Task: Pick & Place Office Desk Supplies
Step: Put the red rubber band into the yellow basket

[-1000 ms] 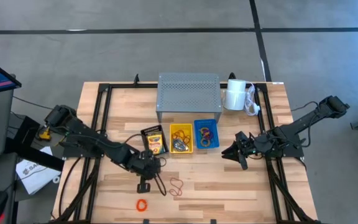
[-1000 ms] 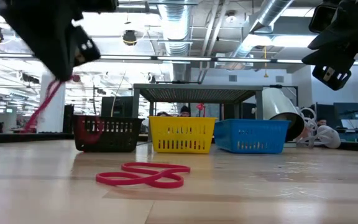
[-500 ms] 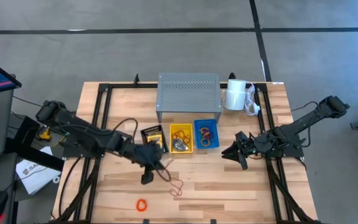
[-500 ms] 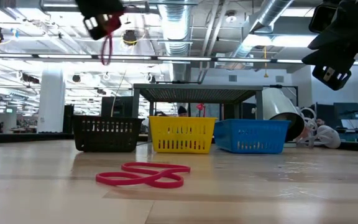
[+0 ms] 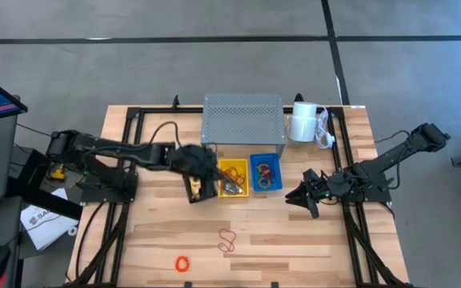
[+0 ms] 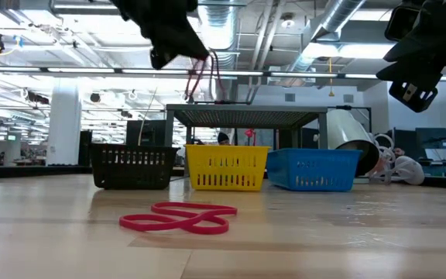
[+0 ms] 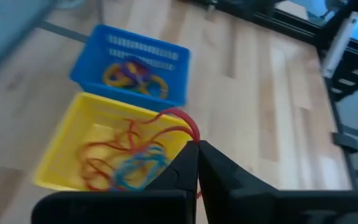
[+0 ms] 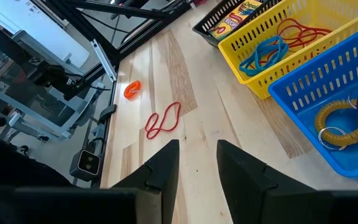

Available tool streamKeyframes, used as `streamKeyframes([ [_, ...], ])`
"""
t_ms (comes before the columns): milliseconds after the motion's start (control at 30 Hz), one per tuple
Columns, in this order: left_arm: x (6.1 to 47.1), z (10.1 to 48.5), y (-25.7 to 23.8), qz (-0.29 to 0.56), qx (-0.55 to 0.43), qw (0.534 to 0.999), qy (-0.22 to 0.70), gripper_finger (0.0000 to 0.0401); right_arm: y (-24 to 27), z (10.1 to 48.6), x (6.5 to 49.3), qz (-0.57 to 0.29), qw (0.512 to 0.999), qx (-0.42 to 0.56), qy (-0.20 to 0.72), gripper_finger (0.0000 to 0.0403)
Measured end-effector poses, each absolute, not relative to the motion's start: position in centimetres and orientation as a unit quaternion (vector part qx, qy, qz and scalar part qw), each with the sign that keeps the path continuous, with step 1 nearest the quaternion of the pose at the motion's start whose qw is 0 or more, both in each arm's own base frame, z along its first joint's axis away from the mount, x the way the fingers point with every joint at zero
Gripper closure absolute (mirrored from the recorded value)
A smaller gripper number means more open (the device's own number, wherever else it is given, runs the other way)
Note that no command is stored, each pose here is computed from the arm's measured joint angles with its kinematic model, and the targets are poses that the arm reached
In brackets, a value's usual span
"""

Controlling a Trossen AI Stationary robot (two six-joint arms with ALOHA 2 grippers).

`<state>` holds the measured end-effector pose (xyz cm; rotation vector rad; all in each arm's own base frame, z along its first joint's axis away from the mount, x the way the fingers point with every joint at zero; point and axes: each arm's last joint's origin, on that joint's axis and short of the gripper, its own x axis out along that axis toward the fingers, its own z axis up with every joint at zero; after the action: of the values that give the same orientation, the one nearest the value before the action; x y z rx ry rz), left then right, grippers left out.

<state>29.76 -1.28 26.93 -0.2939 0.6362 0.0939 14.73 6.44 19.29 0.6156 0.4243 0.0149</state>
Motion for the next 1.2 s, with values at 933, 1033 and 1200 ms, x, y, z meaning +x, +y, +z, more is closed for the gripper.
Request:
streamKeyframes([
  [933, 33.1, 22.5, 2.0, -0.001, -0.158, 0.926, 0.342, 0.0401, 6.4, 19.3, 14.7, 0.007, 0.931, 0.301, 0.207, 0.0297],
  [1033, 33.1, 22.5, 2.3, 0.004, -0.158, 0.927, 0.341, 0.0401, 6.4, 19.3, 14.7, 0.007, 0.931, 0.301, 0.207, 0.0297],
  [1200, 33.1, 22.6, 2.6, 0.009, -0.157, 0.928, 0.337, 0.0401, 6.4, 19.3, 14.7, 0.007, 0.931, 0.301, 0.207, 0.0297],
])
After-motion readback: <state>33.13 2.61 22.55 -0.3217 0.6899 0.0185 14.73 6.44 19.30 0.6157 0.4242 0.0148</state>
